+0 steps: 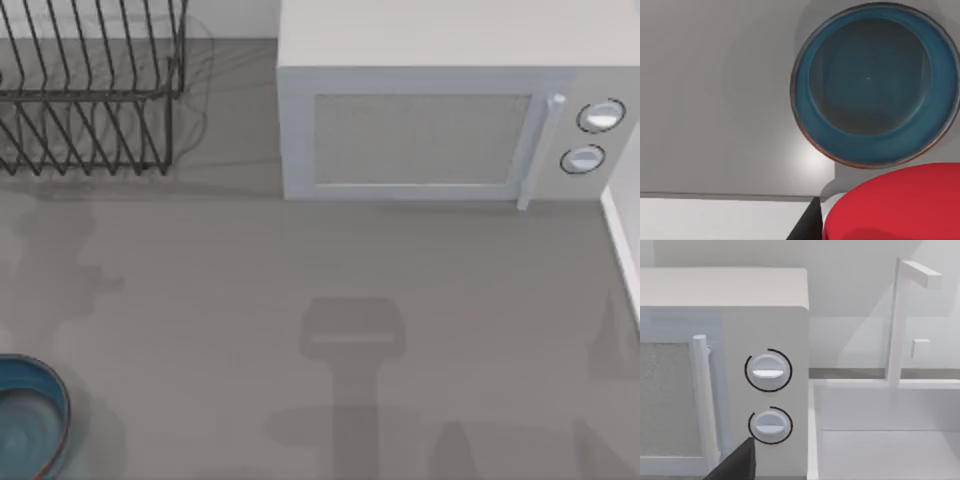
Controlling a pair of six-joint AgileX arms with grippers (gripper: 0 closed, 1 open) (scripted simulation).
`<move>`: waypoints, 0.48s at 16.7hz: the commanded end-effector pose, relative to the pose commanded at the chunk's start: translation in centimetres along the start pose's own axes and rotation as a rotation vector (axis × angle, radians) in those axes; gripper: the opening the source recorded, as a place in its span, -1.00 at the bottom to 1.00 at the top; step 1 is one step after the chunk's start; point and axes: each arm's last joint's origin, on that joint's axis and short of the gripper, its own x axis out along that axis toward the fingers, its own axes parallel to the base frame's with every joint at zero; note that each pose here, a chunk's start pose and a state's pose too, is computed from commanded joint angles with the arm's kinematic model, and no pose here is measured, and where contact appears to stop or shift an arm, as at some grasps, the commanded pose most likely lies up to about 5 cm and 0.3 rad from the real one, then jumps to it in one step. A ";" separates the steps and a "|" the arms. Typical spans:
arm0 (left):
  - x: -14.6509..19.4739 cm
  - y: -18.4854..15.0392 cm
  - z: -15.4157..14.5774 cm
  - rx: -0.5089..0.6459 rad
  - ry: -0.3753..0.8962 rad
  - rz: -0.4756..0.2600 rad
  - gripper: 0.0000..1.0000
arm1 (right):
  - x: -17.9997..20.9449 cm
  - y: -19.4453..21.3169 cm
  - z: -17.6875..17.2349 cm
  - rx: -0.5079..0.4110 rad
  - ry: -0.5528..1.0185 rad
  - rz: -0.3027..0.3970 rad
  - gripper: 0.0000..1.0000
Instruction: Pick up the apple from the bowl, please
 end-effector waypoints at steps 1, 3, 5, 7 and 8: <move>-1.2 0.0 -0.5 0.000 -0.007 0.000 -1.00 | 0.0 0.0 0.0 0.000 0.000 0.000 1.00; -2.7 0.0 -1.4 -0.001 -0.019 0.001 -1.00 | 0.0 0.0 0.0 0.000 0.000 0.000 1.00; -3.1 0.0 -1.6 -0.001 -0.023 0.001 -1.00 | 0.0 0.0 0.0 0.000 0.000 0.000 1.00; -3.1 0.0 -1.6 -0.001 -0.023 0.001 -1.00 | 0.0 0.0 0.0 0.000 0.000 0.000 1.00; -3.0 0.1 -1.5 -0.003 -0.019 0.001 -1.00 | 0.0 0.0 0.0 0.000 0.000 0.000 1.00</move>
